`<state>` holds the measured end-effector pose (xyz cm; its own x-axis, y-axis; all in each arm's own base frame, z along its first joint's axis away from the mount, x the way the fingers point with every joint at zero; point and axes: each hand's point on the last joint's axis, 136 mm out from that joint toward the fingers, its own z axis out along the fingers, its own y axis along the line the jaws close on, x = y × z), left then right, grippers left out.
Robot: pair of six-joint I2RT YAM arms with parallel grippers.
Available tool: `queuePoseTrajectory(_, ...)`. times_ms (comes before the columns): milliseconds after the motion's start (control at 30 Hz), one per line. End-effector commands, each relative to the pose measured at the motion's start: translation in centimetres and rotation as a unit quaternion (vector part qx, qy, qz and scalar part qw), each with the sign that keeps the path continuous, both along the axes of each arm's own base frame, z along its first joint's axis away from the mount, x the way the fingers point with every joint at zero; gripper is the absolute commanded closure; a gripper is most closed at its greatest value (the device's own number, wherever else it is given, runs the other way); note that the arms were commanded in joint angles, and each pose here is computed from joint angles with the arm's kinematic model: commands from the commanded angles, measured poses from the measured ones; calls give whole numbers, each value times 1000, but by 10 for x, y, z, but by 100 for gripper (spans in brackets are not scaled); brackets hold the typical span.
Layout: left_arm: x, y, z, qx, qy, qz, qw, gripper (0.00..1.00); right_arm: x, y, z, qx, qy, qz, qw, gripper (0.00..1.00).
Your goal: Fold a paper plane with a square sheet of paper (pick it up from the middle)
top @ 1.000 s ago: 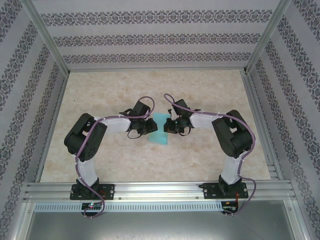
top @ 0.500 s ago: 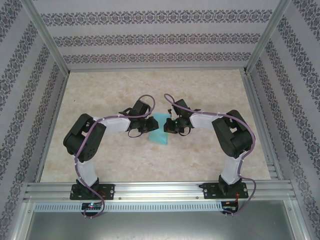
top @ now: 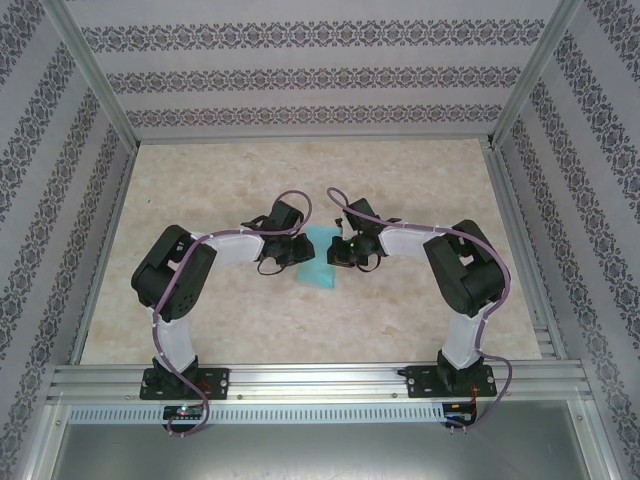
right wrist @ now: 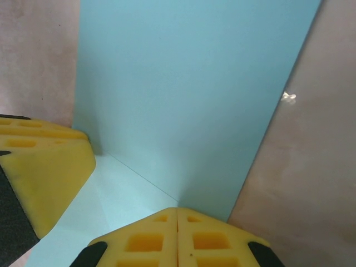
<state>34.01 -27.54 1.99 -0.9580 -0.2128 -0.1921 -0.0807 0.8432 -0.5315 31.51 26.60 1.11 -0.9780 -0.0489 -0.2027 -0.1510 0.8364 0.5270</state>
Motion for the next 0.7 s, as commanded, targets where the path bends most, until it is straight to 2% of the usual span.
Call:
queuePoseTrajectory(0,-4,31,-9,62,18,35,997,79,-24,-34,-45,-99,45,-4,994,93)
queuePoseTrajectory(167,2,27,14,43,-8,24,999,78,-23,-31,-43,-95,43,-4,995,93)
queuePoseTrajectory(300,-4,-9,44,-74,-39,-23,996,76,-22,-29,-41,-93,41,-3,995,93)
queuePoseTrajectory(367,-9,-20,51,-102,-43,-40,993,77,-22,-28,-40,-91,41,-2,995,93)
queuePoseTrajectory(667,-17,-29,21,-81,-1,-50,995,83,-22,-27,-40,-88,42,-2,995,93)
